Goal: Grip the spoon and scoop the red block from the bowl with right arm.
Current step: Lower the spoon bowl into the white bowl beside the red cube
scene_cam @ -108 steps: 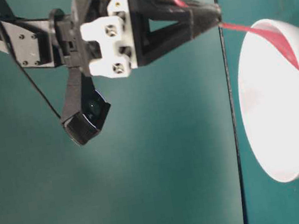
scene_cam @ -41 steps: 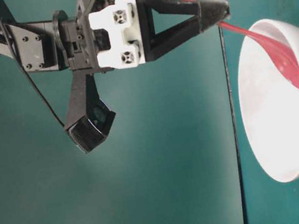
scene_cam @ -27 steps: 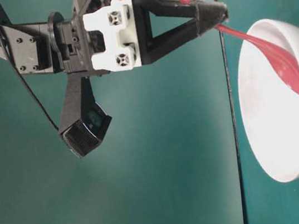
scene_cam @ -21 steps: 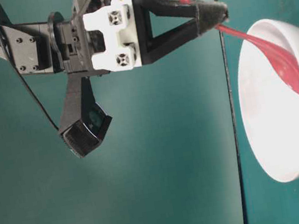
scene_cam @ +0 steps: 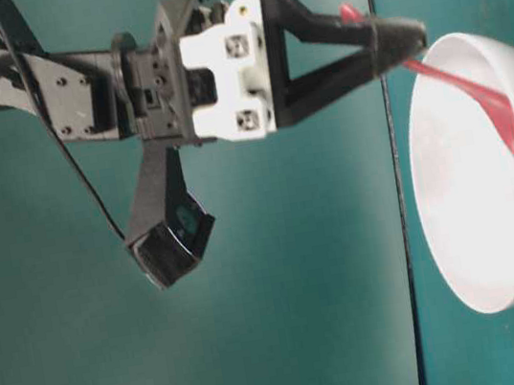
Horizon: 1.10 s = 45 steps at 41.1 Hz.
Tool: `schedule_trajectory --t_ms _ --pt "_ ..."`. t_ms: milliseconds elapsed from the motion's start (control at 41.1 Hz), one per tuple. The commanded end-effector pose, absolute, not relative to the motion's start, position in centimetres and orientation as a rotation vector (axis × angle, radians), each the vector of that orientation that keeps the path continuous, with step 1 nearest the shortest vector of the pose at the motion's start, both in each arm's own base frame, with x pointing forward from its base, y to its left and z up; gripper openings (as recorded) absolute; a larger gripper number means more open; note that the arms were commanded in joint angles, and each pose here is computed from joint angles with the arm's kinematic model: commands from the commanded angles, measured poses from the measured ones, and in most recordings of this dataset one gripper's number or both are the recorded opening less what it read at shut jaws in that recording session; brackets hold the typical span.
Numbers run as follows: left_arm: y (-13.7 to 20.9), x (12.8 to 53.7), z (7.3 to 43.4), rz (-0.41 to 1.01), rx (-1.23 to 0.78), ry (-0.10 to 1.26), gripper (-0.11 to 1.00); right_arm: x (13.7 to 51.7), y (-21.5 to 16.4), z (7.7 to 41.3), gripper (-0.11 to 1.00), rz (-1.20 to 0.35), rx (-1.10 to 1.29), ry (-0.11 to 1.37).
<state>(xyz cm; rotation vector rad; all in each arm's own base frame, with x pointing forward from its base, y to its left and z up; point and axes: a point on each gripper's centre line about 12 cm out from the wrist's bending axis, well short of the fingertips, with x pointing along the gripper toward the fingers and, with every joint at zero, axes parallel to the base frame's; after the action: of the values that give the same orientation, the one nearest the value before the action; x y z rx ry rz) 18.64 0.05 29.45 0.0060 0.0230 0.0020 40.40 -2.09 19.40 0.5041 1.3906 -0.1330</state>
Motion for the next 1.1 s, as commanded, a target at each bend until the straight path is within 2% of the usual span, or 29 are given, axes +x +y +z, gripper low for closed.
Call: schedule_trajectory --t_ms 0,389,1071 --pt "0.0 18.8 30.7 0.0 0.009 -0.008 0.0 41.4 -2.2 20.8 0.23 -0.127 0.503 1.328" --pt "0.0 18.8 30.7 0.0 0.008 -0.009 0.0 42.0 -3.0 20.3 0.23 -0.151 0.484 1.304" --pt "0.0 18.8 30.7 0.0 -0.002 -0.008 0.0 40.1 -3.3 20.6 0.22 -0.161 0.497 1.36"
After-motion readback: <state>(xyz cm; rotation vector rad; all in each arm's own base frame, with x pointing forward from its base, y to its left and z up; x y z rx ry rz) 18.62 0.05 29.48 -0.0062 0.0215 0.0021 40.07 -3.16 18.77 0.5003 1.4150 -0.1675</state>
